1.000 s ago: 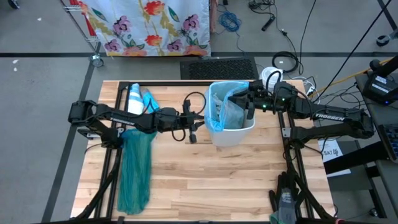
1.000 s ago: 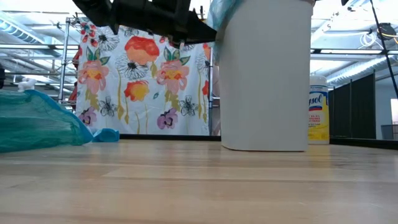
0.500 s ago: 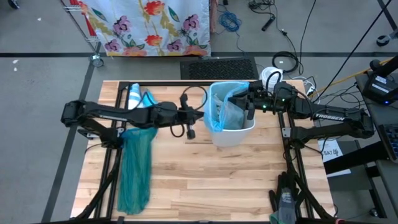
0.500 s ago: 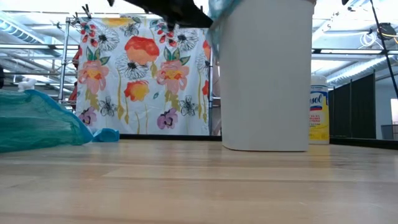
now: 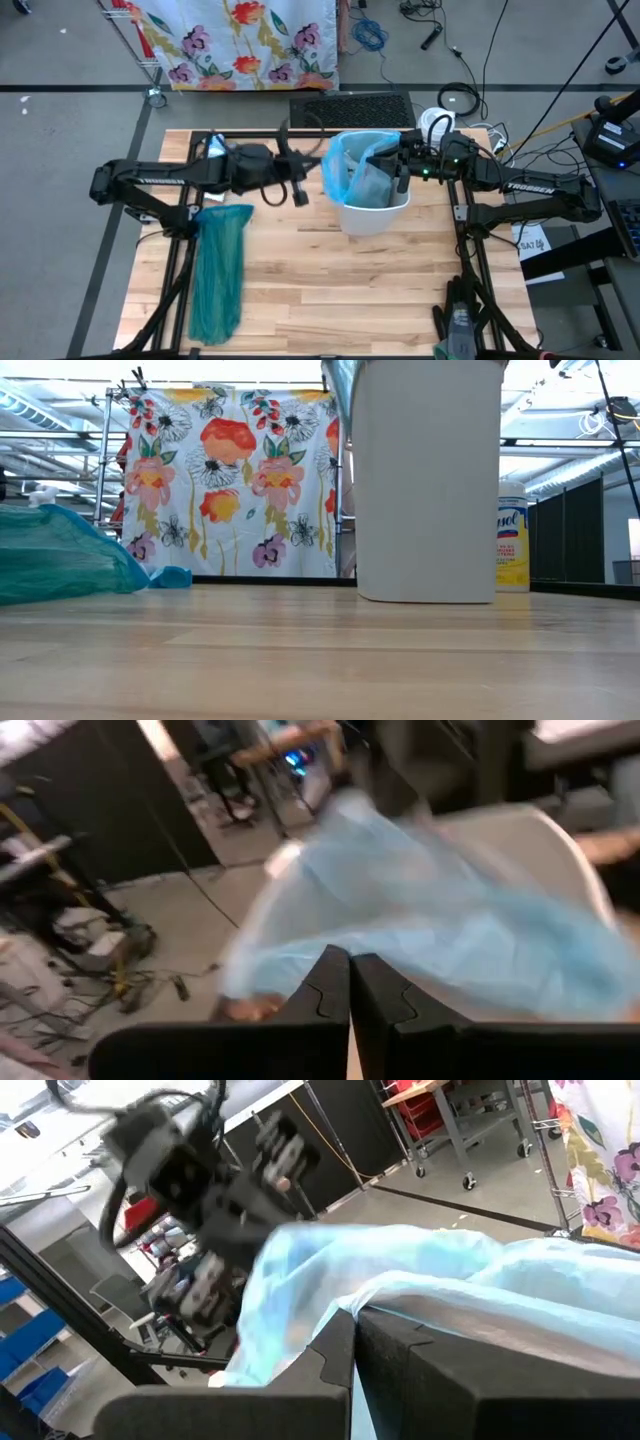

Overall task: Place trash/remove bag and relplace
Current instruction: Close the blue trash bag

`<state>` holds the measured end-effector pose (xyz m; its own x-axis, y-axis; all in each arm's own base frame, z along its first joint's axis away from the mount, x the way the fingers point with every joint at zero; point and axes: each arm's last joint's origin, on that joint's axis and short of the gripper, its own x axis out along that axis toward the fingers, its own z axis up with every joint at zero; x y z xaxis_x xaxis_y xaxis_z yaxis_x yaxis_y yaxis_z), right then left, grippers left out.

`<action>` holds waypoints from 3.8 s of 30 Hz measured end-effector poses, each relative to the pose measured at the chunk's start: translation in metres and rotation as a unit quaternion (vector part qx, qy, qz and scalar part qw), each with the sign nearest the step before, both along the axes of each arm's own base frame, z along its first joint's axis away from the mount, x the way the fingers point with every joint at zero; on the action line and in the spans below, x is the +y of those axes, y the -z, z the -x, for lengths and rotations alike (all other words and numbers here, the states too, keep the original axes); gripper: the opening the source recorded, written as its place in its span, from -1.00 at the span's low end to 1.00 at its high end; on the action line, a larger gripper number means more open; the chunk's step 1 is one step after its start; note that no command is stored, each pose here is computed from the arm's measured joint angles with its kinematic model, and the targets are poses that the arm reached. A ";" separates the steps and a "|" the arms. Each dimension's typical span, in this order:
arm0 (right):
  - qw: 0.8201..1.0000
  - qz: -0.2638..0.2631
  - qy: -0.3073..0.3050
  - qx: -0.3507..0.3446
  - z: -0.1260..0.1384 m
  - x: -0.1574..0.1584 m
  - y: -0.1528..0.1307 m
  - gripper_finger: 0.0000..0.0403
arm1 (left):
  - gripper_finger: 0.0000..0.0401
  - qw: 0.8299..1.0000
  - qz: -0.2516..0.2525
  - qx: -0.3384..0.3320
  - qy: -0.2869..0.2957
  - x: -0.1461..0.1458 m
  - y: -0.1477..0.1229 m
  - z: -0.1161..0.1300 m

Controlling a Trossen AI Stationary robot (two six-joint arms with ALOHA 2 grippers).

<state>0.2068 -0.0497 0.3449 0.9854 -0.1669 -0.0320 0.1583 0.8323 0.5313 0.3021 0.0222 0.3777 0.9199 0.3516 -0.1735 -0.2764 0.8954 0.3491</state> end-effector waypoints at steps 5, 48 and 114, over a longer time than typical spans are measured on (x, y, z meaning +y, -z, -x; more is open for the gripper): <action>1.000 0.001 0.000 -0.006 0.000 0.000 -0.001 -1.00 | -1.00 0.999 0.001 -0.051 0.002 0.016 -0.030 0.001; 0.995 0.037 0.000 -0.090 0.017 0.004 -0.024 -1.00 | -0.32 0.995 0.097 -0.034 -0.002 0.013 -0.027 -0.025; 0.999 0.004 -0.004 -0.036 0.044 0.011 -0.020 -0.22 | 0.08 0.972 0.236 0.016 -0.002 0.029 -0.025 0.005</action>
<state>0.1632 -0.0383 0.3652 0.9864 -0.1594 0.0401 0.1136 0.8373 0.5349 0.2975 0.0516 0.4029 0.9100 0.2298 -0.3451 -0.2762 0.9568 -0.0911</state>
